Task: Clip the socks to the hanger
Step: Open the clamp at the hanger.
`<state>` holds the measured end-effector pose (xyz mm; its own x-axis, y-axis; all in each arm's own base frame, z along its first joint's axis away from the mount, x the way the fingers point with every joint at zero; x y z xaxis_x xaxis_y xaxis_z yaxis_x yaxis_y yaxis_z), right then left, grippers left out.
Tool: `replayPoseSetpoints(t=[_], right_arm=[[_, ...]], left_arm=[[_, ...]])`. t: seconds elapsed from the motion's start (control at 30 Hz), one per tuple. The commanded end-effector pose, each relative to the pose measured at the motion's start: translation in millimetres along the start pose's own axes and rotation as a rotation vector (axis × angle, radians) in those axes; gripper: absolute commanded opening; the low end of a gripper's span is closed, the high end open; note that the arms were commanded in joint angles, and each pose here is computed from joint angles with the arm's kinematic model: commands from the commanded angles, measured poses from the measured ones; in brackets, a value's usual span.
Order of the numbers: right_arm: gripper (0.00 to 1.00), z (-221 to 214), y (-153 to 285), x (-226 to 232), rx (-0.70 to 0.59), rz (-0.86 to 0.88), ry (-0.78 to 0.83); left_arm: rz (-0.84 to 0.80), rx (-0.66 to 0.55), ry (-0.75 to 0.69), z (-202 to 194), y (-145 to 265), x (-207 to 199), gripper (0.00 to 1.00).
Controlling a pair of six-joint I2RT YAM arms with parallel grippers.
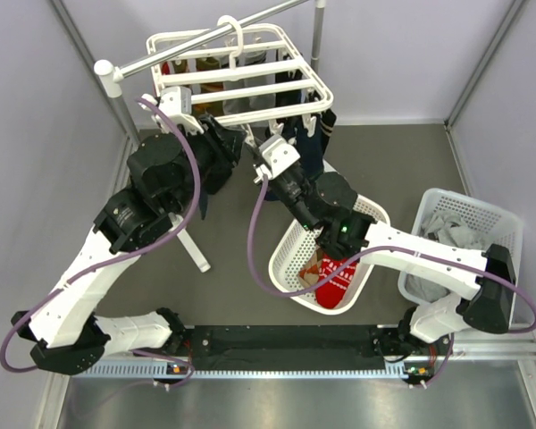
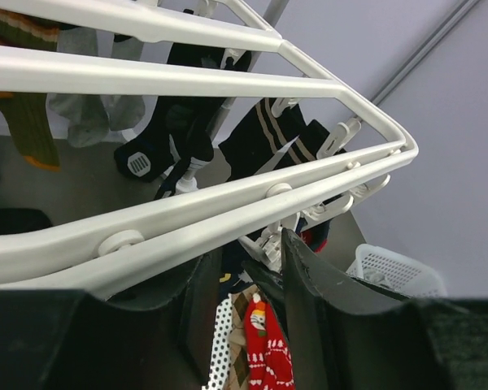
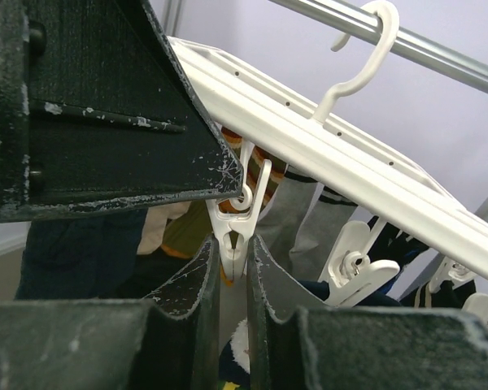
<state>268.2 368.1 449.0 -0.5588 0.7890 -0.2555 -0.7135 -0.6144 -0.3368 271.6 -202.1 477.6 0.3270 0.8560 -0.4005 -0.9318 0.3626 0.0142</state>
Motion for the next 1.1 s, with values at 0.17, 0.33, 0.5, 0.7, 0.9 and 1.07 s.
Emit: replayPoseSetpoints(t=[0.17,0.33,0.5,0.7,0.9,1.07], right_arm=[[0.04,19,-2,-2,-0.05,-0.035,0.035],[0.22,22,5,0,-0.038,-0.002,-0.012],[0.39,25,14,2,-0.003,0.083,-0.105],[0.51,30,22,-10,-0.002,0.183,-0.263],[0.57,34,24,-7,-0.012,0.308,-0.387],[0.57,34,18,-14,-0.044,0.36,-0.483]], left_arm=[[-0.012,-0.066,0.018,21,-3,-8,0.23],[-0.018,-0.067,0.02,21,-2,-9,0.1],[-0.015,-0.074,0.012,23,-1,-7,0.03],[-0.037,-0.094,0.017,30,3,-11,0.0],[-0.058,-0.107,0.029,33,5,-14,0.0],[-0.085,-0.125,0.049,36,8,-17,0.0]])
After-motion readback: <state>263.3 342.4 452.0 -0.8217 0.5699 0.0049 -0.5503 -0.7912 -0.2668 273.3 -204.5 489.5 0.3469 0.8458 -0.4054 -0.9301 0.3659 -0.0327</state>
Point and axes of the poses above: each gripper's point midway between its finger pads, its own y axis back along the fingers, its own x axis along the line the jaws close on, z = x × y, the point moved 1 cm from there along y, back along the fingers, and after that the axes turned 4 degrees about -y, right-handed, at the moved point
